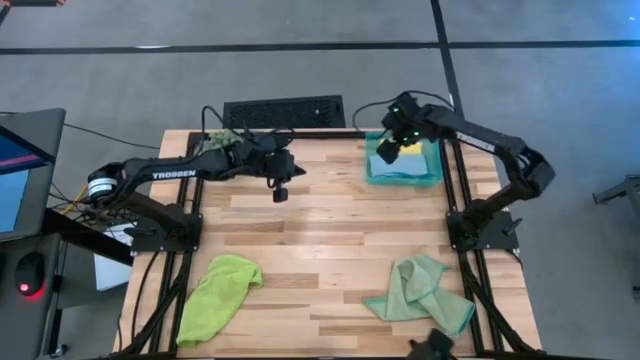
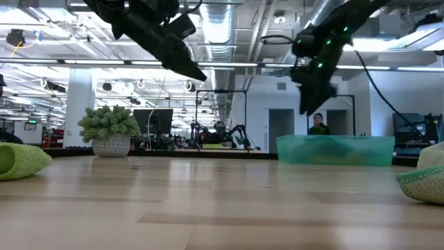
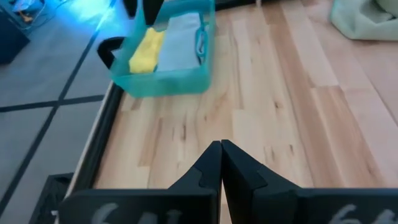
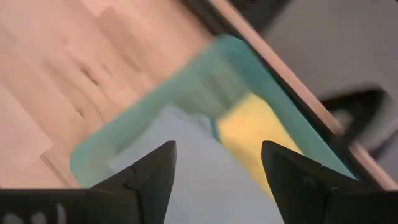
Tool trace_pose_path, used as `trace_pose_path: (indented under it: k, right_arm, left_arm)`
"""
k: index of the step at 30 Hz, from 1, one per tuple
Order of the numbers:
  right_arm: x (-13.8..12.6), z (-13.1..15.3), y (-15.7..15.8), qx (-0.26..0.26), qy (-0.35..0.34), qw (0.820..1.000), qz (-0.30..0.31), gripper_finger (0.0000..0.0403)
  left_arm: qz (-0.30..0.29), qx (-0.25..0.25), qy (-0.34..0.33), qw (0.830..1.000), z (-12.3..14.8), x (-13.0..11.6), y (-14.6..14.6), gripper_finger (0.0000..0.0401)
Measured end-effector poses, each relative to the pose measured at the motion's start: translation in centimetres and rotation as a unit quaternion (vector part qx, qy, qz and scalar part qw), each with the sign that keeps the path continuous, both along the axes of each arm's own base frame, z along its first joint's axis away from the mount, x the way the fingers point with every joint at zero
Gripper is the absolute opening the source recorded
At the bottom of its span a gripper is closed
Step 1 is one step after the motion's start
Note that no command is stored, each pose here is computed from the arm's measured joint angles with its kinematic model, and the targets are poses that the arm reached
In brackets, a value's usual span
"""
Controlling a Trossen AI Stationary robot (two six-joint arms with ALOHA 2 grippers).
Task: Fold microfiber towels
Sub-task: Put the blue microfiber cloth on top of the yellow microfiber cloth in the blue bin and align with other
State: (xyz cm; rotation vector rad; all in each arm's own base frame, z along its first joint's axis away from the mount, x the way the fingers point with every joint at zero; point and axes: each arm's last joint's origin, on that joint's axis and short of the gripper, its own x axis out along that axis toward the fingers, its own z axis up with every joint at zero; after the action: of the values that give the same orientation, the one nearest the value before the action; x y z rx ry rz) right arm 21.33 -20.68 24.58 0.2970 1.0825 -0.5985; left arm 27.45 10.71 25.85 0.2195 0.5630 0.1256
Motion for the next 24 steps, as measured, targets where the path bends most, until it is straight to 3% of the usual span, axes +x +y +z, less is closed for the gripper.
trace_pose_path:
  k: [7,13,24]
  right_arm:
    - [2.9,-5.2,-1.0,0.016,0.094,0.984,0.152,0.0260]
    - [3.8,-6.9,-1.6,0.017,0.118,0.965,0.234,0.0260]
    - [3.1,-6.0,-3.3,-0.015,0.061,0.965,0.255,0.0260]
  left_arm:
    - [-0.002,-0.007,0.001,1.000,-0.1,0.1,-0.3,0.0000]
    - [0.004,-0.008,0.000,1.000,-0.1,0.1,-0.3,0.0000]
    - [0.020,0.004,-0.014,1.000,0.2,0.2,0.0,0.0000]
